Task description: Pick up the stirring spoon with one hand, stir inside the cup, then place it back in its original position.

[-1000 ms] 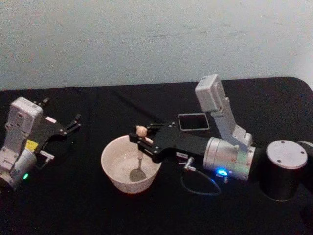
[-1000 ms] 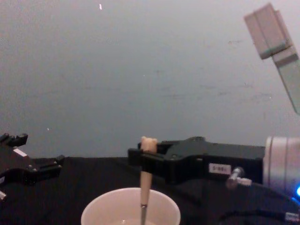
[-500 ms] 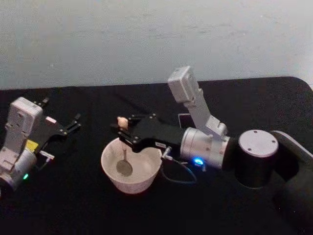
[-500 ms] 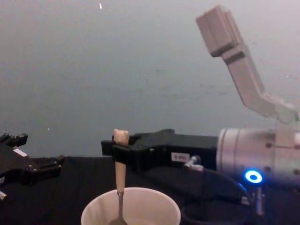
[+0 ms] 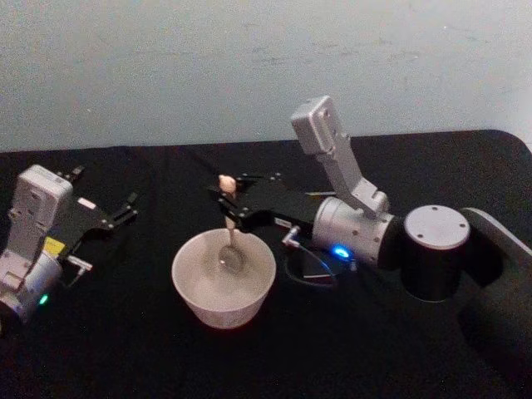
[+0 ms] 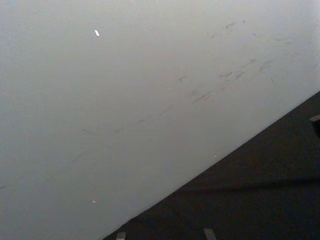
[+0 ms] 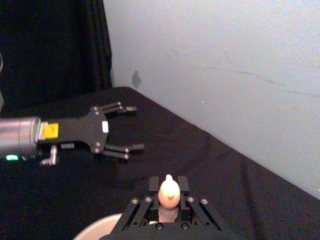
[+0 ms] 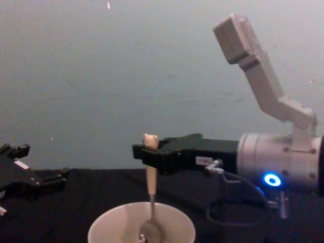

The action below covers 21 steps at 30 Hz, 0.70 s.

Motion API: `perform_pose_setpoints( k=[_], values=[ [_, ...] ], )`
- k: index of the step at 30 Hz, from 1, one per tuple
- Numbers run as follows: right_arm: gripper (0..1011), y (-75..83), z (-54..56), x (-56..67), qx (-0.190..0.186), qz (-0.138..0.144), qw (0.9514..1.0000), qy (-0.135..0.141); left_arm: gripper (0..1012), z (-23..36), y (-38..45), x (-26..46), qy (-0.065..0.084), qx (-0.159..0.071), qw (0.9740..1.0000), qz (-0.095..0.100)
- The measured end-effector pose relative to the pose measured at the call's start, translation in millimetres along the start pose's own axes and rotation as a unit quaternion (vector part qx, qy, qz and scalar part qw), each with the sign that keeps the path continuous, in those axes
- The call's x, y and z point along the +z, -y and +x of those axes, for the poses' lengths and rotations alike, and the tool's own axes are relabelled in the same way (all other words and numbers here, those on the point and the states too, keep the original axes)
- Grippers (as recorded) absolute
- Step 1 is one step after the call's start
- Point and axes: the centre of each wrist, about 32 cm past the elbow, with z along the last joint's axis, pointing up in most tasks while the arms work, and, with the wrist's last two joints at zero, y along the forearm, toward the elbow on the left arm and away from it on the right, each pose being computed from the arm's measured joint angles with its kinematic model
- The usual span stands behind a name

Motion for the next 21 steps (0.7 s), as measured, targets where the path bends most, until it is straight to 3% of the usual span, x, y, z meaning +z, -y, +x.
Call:
perform_pose_setpoints(
  k=[9,21],
  values=[
    [214,24.5,3.6,-2.6,0.013,-0.002,0.9998,0.012,1001,0.0,0.0,0.0,0.0,0.0,1.0,0.0],
    [214,46.3,-10.6,-1.4,0.051,0.001,0.9987,-0.003,1001,0.0,0.0,0.0,0.0,0.0,1.0,0.0]
  ],
)
